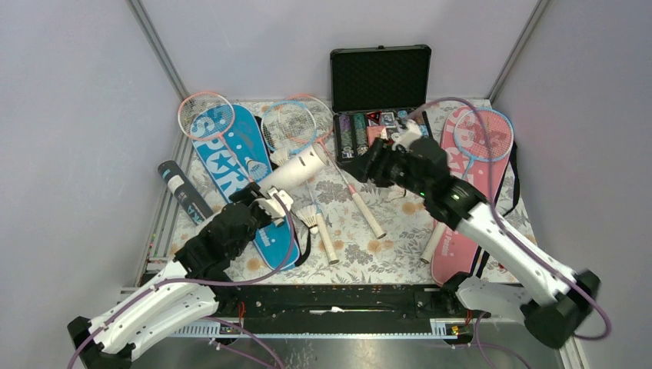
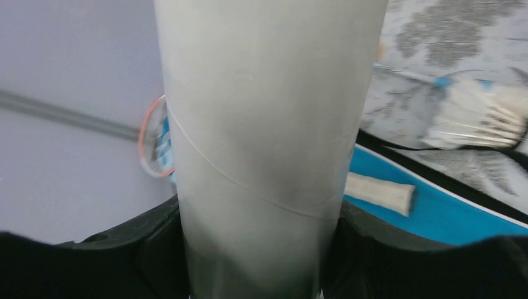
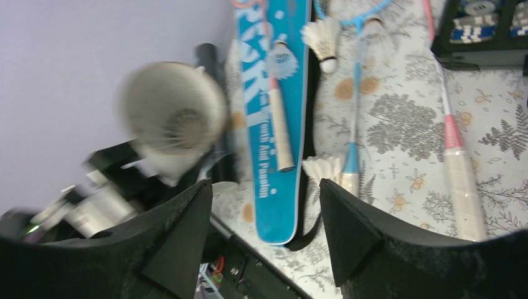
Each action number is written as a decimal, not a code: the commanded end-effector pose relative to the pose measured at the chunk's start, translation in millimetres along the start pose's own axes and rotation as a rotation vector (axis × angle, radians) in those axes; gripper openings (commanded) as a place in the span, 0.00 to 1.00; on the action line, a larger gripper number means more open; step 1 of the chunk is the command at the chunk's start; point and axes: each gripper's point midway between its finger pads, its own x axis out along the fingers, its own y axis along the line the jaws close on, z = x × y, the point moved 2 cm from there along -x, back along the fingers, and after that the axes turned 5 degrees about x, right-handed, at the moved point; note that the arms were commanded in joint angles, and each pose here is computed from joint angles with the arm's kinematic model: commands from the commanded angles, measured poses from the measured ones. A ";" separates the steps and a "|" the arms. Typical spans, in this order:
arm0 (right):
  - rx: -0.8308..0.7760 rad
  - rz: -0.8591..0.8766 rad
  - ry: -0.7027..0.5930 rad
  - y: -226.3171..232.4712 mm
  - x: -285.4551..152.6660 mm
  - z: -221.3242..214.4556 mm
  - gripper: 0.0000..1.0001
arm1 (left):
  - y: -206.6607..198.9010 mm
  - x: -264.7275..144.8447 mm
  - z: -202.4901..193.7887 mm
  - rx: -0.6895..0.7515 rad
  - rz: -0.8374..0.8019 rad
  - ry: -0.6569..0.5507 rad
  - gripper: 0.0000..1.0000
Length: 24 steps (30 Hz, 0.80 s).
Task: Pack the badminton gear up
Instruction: Place the shuttlecock at the shuttle tube, then pick up the shuttlecock at the center of the board.
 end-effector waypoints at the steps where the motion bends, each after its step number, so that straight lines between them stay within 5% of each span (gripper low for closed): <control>1: -0.023 -0.080 -0.001 -17.6 58.2 4.0 0.69 | 65.9 -21.3 2.0 -0.095 0.350 0.020 0.39; 7: -0.299 -0.211 0.248 -47.6 118.9 -8.6 0.69 | 86.1 -46.0 11.2 -0.242 0.403 -0.042 0.39; 11: -0.293 -0.234 0.180 -56.6 158.7 0.5 0.66 | 89.4 -58.8 18.8 -0.328 0.380 -0.100 0.40; 15: -0.124 -0.312 0.004 -73.9 192.5 12.4 0.66 | 94.8 -71.2 28.2 -0.412 0.366 -0.161 0.41; 24: 0.416 -0.287 -0.129 -100.4 253.5 -12.9 0.62 | 90.0 -79.9 38.1 -0.473 0.287 -0.207 0.42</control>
